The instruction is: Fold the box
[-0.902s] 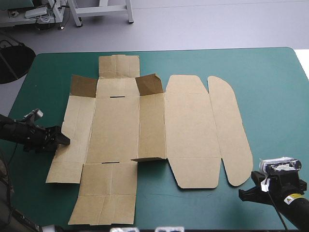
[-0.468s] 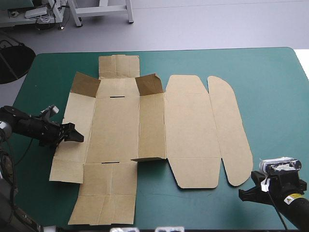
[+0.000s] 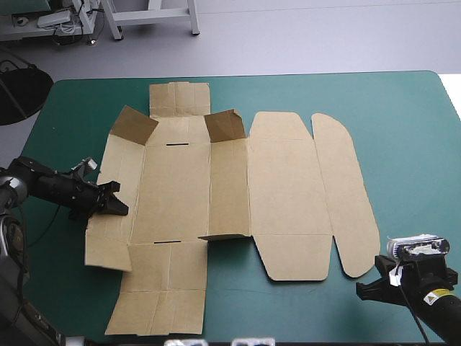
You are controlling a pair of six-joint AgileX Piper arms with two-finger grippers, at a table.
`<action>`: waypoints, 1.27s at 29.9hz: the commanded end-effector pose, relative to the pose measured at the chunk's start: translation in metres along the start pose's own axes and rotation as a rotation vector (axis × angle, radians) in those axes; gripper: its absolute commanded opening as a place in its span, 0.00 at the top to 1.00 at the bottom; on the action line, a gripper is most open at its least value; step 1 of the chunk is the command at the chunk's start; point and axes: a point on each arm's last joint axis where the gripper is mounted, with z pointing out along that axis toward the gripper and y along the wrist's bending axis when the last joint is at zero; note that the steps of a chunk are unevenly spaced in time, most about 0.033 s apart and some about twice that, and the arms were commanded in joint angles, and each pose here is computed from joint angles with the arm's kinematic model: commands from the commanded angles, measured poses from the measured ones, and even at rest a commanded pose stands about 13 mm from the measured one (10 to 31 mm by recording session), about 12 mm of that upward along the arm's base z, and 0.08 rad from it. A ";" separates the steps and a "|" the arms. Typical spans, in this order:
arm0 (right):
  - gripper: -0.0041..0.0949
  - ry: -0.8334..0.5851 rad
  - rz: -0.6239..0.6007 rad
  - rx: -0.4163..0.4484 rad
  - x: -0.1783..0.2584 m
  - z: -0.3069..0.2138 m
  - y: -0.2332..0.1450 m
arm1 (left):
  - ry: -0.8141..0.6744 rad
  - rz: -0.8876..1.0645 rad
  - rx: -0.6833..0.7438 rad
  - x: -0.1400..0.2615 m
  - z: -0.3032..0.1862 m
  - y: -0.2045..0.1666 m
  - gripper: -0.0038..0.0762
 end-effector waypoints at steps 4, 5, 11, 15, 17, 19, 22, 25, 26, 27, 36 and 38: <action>0.97 -0.075 -0.001 0.009 -0.011 -0.004 0.000 | 0.034 0.020 0.072 -0.001 0.002 -0.016 0.96; 0.97 -0.075 -0.001 0.009 -0.011 -0.004 0.000 | 0.031 0.028 0.071 -0.003 0.000 -0.017 0.96; 0.97 -0.075 -0.001 0.009 -0.011 -0.004 0.000 | -0.001 0.188 0.024 -0.012 -0.017 -0.036 0.96; 0.97 -0.075 -0.001 0.009 -0.011 -0.004 0.000 | 0.008 0.357 -0.078 -0.018 -0.027 -0.058 0.96; 0.97 -0.075 -0.001 0.009 -0.011 -0.004 0.000 | 0.021 0.438 -0.139 -0.022 -0.030 -0.069 0.96; 0.97 -0.075 -0.001 0.009 -0.011 -0.004 0.000 | 0.037 0.521 -0.203 -0.025 -0.032 -0.080 0.96; 0.97 -0.075 -0.001 0.009 -0.011 -0.004 0.000 | 0.054 0.648 -0.295 -0.031 -0.034 -0.105 0.96; 0.97 -0.075 -0.001 0.009 -0.011 -0.004 0.000 | 0.053 0.778 -0.400 -0.038 -0.038 -0.131 0.96; 0.97 -0.075 -0.001 0.009 -0.011 -0.004 0.000 | 0.050 0.827 -0.438 -0.039 -0.039 -0.141 0.96; 0.97 -0.075 -0.001 0.009 -0.011 -0.004 0.000 | 0.037 0.868 -0.462 -0.041 -0.041 -0.150 0.96; 0.97 -0.075 -0.001 0.009 -0.011 -0.004 0.000 | -0.168 1.235 -0.568 -0.047 -0.052 -0.237 0.96; 0.97 -0.075 -0.001 0.009 -0.011 -0.004 0.000 | -0.223 1.310 -0.596 -0.046 -0.051 -0.254 0.96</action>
